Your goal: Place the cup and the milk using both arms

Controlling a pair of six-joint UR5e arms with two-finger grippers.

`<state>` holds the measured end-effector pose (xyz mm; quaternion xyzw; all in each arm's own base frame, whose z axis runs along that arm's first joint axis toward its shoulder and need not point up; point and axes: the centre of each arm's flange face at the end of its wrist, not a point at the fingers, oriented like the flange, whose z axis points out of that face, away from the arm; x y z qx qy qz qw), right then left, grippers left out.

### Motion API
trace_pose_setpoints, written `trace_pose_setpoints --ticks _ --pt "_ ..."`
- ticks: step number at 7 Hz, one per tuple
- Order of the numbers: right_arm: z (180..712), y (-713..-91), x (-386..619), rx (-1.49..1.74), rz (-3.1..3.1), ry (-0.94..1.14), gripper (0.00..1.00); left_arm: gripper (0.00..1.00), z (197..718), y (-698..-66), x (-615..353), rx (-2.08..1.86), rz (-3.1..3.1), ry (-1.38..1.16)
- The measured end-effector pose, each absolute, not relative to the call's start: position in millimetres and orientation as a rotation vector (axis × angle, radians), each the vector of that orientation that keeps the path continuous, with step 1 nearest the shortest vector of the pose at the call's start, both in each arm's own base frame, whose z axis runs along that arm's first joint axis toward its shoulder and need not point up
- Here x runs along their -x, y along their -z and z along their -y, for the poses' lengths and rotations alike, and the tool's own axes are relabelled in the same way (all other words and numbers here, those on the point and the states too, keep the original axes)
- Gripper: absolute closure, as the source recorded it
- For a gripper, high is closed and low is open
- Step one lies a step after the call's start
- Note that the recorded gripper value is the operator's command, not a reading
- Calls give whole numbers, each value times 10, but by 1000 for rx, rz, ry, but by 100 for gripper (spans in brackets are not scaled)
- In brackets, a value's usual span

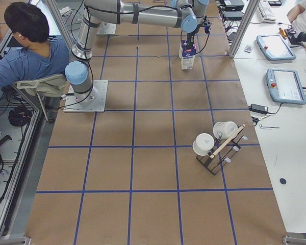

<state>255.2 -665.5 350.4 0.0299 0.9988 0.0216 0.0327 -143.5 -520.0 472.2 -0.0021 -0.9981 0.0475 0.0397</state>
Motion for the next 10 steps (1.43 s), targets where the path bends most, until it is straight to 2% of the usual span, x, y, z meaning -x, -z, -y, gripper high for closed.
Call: trace_pose_setpoints --ticks 2,3,4,5,8,10 --pt "6656 -3471 -2646 -83 -3073 -64 66 0 5210 -4768 1355 45 3127 -170" --pt "6650 -3458 -2682 -76 -3073 -64 59 0 5206 -4773 1333 44 3142 -170" --pt "6646 -3458 -2705 -69 -3073 -60 19 0 5199 -4770 1326 43 3147 -169" --pt "6648 -3460 -2714 -60 -3073 -53 0 0 5195 -4775 1321 41 3149 -169" --pt "6636 -3531 -2690 -46 -3077 -27 0 0 5174 -4774 1315 36 3149 -167" --pt "6478 -3908 -2564 -43 -3082 2 0 0 5169 -4779 1314 36 3150 -169"
